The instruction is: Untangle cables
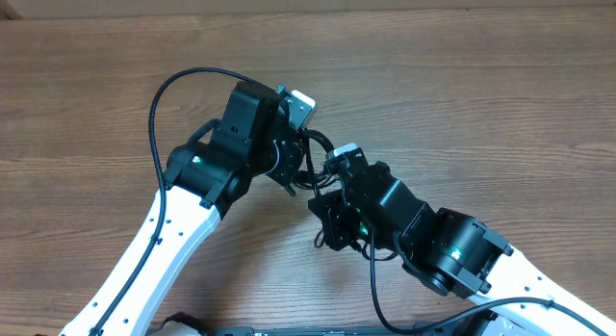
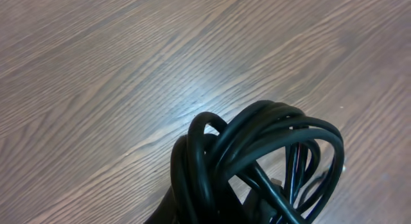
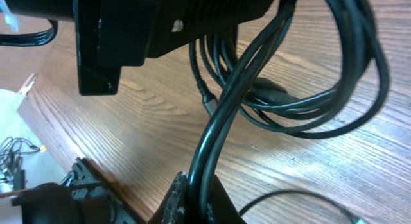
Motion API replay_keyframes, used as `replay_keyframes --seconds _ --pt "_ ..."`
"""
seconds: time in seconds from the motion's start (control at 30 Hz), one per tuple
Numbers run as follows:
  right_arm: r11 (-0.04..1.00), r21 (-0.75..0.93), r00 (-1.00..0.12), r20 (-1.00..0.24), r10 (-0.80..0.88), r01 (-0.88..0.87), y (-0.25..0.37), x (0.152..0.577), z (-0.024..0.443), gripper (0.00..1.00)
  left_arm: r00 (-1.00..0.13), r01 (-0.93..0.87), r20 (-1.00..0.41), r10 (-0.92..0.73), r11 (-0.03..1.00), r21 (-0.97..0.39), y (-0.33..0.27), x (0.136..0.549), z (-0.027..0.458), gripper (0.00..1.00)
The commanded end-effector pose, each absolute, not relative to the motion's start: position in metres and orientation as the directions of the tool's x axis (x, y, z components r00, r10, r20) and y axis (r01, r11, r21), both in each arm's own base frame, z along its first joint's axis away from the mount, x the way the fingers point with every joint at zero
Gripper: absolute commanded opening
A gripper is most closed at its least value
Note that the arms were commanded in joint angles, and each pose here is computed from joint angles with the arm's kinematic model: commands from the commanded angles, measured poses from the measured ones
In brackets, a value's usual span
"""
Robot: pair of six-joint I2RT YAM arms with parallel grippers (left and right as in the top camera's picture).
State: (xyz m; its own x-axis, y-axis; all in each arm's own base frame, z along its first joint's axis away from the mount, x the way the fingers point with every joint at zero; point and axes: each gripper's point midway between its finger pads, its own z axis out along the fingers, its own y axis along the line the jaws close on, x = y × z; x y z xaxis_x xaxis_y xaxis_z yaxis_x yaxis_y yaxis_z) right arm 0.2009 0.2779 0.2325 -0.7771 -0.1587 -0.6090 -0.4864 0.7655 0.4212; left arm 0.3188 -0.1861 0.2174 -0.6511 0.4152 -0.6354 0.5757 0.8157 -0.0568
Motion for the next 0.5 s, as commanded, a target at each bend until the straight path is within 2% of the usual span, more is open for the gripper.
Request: replay_keyframes --seconds 0.0,0.23,0.47 --pt "0.745 0.456 -0.763 -0.637 -0.110 -0.487 0.277 0.205 0.256 0.04 -0.622 0.629 -0.658 0.424 0.771 -0.097 -0.194 0.316 0.225 0.04" --pt "0.820 0.460 -0.772 -0.634 0.035 -0.341 0.249 0.247 0.254 0.04 -0.565 0.764 -0.678 0.470 0.609 -0.214 -0.222 0.288 0.231 0.04" --pt "0.779 0.539 -0.798 -0.597 0.083 -0.321 0.259 0.262 0.253 0.04 -0.547 0.823 -0.716 0.433 0.434 -0.366 -0.248 0.260 0.250 0.04"
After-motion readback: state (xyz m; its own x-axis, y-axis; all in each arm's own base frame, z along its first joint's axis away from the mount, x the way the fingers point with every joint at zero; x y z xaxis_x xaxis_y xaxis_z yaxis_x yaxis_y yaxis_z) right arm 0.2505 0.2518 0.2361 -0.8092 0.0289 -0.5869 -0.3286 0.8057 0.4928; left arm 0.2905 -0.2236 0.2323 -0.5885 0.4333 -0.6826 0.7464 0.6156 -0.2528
